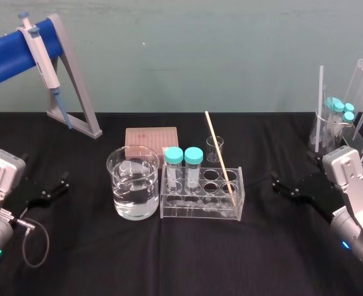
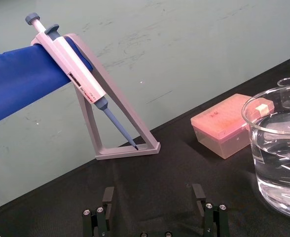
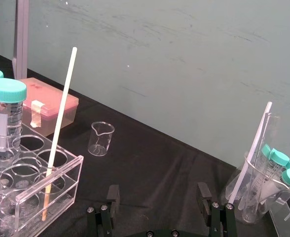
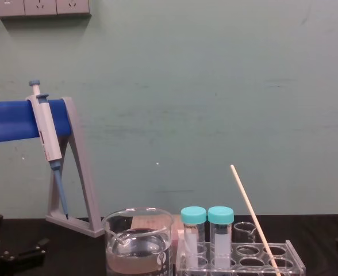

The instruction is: Hold the thermometer with one hand and immerse one end into the beaker, then reinsert it into the test tube rack.

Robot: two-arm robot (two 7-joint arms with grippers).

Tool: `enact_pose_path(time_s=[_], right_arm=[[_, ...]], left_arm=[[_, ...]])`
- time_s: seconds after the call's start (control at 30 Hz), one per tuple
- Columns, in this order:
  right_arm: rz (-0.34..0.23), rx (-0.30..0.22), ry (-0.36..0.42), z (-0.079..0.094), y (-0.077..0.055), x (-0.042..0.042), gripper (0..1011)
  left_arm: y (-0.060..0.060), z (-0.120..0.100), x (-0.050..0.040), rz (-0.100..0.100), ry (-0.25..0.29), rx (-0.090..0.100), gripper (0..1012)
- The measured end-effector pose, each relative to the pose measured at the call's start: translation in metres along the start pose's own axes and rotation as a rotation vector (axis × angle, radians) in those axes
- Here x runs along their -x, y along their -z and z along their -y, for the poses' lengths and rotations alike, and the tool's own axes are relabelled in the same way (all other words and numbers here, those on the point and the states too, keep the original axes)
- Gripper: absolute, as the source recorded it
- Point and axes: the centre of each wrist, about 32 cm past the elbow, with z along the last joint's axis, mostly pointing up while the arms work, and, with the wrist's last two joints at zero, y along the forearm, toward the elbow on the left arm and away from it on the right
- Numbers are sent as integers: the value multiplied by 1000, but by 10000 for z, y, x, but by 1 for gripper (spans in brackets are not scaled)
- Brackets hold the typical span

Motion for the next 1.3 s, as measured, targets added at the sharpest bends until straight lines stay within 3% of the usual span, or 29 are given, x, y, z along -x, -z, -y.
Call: enact_pose_path(time_s=[1.3], right_arm=[[0, 0, 0, 0, 0, 0, 1003]], left_arm=[[0, 0, 0, 0, 0, 0, 1004]])
